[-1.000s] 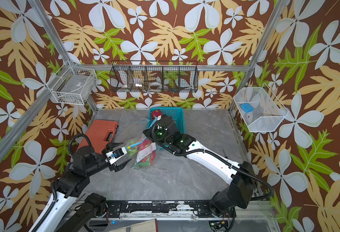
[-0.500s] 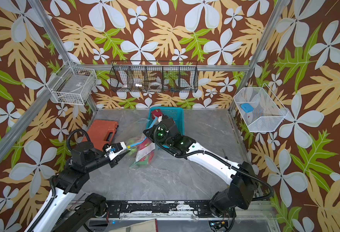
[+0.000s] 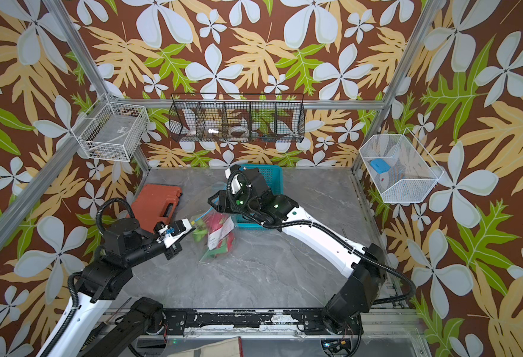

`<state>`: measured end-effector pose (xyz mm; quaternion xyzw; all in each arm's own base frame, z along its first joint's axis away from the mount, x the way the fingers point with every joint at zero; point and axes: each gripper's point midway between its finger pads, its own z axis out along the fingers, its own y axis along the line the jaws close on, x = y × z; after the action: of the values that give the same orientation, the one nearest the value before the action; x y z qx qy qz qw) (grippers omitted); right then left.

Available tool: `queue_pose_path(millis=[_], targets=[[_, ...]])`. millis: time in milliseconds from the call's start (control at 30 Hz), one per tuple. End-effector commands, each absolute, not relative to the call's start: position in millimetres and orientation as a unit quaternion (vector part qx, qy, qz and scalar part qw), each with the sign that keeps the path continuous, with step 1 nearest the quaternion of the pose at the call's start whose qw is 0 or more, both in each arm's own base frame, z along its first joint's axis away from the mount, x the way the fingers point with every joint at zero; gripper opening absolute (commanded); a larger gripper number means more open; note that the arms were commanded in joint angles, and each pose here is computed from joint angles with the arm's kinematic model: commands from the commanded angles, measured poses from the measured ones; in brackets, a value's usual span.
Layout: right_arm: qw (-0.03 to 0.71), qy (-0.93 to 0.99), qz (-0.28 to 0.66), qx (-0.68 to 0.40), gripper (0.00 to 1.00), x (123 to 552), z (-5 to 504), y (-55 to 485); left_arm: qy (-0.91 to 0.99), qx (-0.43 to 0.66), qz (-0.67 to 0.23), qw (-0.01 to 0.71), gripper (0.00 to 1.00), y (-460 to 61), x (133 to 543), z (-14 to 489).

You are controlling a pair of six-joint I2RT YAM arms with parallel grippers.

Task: Open the zip-top bag and take out the dragon fruit
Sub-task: Pick up the zipper food storage bag at the center of the board.

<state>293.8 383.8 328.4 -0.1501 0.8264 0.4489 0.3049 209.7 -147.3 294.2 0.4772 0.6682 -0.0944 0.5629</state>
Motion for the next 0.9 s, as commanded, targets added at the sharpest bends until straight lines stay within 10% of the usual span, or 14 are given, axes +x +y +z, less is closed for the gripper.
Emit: queue_pose_path(millis=[0,300,867], targets=[[0.374,0.787,0.359,-0.336,0.54,271,338,358,0.665,0.486,-0.087,0.561,0.00,-146,207,294],[0.591,0.484,0.263,-0.589,0.87,197,368,322,0.687,0.525,-0.132,0.486,0.00,-153,189,296],[0.414,0.369,0.342,-0.759,0.85,221,347,413,0.657,0.550,-0.056,0.512,0.00,-138,188,328]])
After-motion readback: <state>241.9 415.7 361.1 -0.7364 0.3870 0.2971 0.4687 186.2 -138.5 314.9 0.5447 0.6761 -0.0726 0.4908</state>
